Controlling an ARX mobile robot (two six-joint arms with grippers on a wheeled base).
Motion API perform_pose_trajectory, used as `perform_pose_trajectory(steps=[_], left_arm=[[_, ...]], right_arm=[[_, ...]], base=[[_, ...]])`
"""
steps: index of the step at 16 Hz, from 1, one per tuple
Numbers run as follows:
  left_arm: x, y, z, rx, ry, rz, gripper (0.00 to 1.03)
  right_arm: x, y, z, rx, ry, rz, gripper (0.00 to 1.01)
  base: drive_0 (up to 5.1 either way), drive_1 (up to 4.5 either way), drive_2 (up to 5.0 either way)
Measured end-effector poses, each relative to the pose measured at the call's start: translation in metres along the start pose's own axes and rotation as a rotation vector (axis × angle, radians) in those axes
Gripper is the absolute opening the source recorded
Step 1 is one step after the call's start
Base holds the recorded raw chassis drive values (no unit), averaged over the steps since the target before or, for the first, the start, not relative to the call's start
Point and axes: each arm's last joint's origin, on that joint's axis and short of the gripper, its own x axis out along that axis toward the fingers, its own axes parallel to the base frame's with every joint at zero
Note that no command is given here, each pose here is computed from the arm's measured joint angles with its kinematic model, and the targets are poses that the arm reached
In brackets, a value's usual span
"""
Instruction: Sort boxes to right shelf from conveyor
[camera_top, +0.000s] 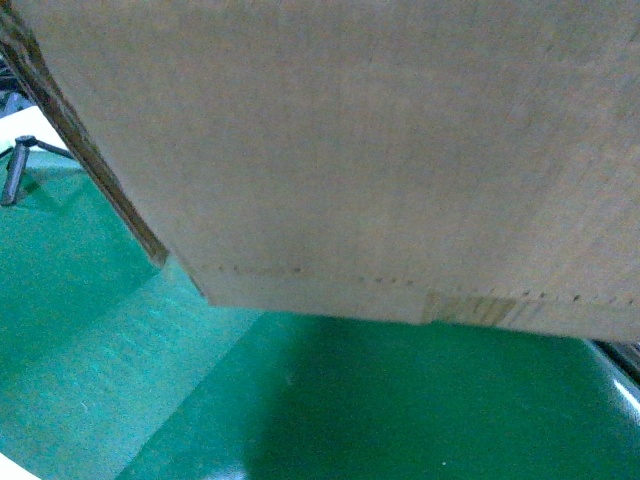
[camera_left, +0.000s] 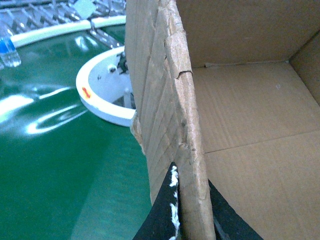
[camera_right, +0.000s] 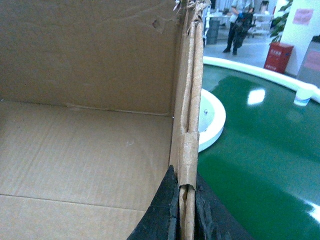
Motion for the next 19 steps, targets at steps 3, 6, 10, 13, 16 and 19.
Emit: perform_pose_trajectory(steps=[3, 6, 10, 13, 16, 19], left_arm=[[-0.0012, -0.0014, 0.0041, 0.015, -0.013, -0.001, 0.03], [-0.0002, -0.0015, 0.0031, 0.016, -0.009, -0.002, 0.03], [-0.0001, -0.0012, 0.0031, 0.015, -0.010, -0.001, 0.03], [-0.0001, -0.0017, 0.0028, 0.016, -0.008, -0.002, 0.03], [-0.0001, -0.0017, 0.0026, 0.016, -0.005, -0.002, 0.03], [-0.0001, -0.0017, 0.0029, 0.016, -0.008, -0.002, 0.03]], right_arm=[[-0.0034, -0.0014, 0.0029, -0.030, -0.024, -0.004, 0.04], [-0.0032, -0.0018, 0.0019, -0.031, -0.019, -0.007, 0.04], [-0.0034, -0.0021, 0.0023, -0.031, -0.023, -0.008, 0.04], [-0.0034, -0.0024, 0.0019, -0.032, -0.019, -0.009, 0.04], [-0.0035, -0.0024, 0.0016, -0.032, -0.018, -0.009, 0.04], [-0.0035, -0.0024, 0.0018, -0.032, -0.020, -0.009, 0.04]], base=[[0.0, 0.00, 0.0], [-2.0, -2.70, 4.7], [-0.1, -4.23, 4.0], [0.0, -4.14, 4.1], [0.1, -4.11, 4.3], [0.1, -4.20, 4.4]])
